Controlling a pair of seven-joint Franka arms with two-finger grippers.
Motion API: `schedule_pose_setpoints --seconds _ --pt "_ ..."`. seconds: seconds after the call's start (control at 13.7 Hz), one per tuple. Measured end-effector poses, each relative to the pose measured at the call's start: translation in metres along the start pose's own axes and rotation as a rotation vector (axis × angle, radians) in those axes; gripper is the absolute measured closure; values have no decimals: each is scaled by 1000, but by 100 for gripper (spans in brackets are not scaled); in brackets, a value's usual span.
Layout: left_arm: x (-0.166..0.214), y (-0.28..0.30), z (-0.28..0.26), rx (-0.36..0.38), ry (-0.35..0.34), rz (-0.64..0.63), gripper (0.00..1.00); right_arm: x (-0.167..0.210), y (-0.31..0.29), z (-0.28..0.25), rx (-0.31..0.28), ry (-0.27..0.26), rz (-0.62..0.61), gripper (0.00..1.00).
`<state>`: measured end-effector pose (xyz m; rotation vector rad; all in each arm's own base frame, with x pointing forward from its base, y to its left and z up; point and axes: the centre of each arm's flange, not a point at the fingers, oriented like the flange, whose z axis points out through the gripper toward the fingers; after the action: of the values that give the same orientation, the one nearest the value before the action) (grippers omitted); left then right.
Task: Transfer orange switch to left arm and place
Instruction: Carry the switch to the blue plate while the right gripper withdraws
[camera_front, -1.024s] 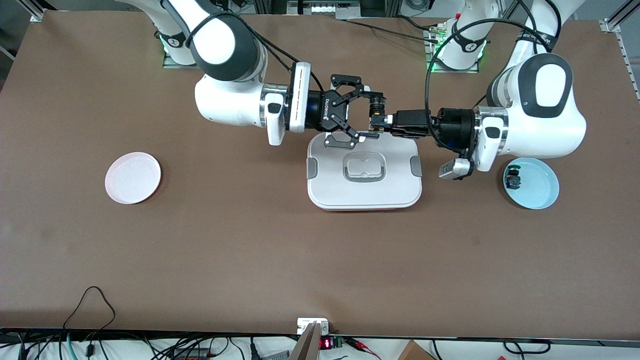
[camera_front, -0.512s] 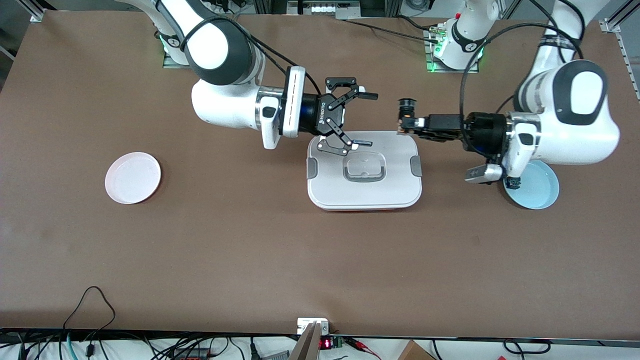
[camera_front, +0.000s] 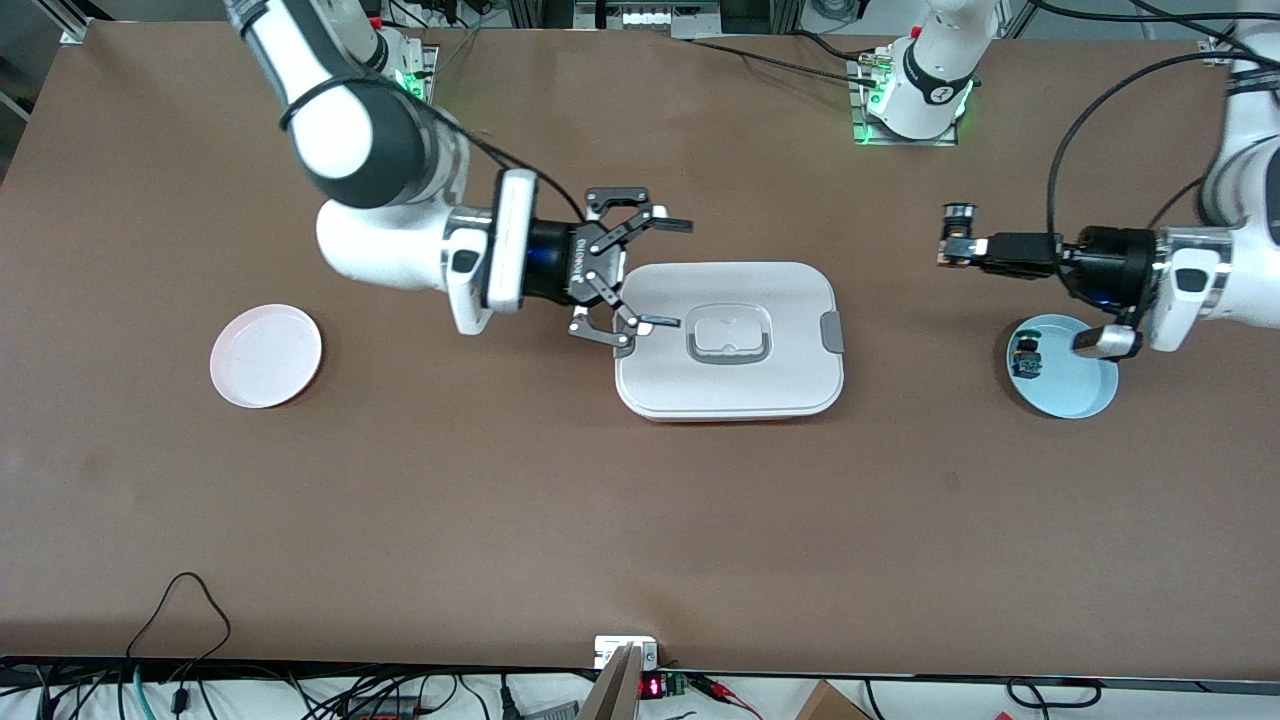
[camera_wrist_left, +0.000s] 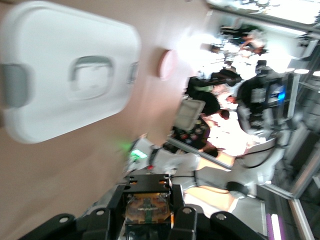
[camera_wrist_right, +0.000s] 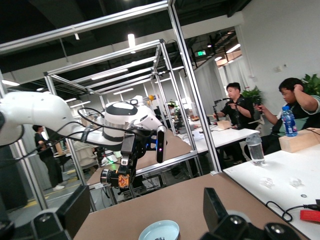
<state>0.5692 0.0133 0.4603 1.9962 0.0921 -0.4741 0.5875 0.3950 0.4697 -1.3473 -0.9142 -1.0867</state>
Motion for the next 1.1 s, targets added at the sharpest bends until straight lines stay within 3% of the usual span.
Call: schedule_pose_setpoints --seconds 0.29,0.51,0.8,1.1 --pt "-23 -44 -36 301 -50 -89 60 -2 29 -62 99 -58 -26 0" --pt "-29 -65 -43 547 -94 -144 60 0 39 -106 174 -190 56 0" --pt "-27 -93 -52 822 -117 -190 60 4 46 -161 183 -328 246 0" --pt "7 -116 -40 1130 -126 -124 60 -13 49 -201 151 -525 450 0"
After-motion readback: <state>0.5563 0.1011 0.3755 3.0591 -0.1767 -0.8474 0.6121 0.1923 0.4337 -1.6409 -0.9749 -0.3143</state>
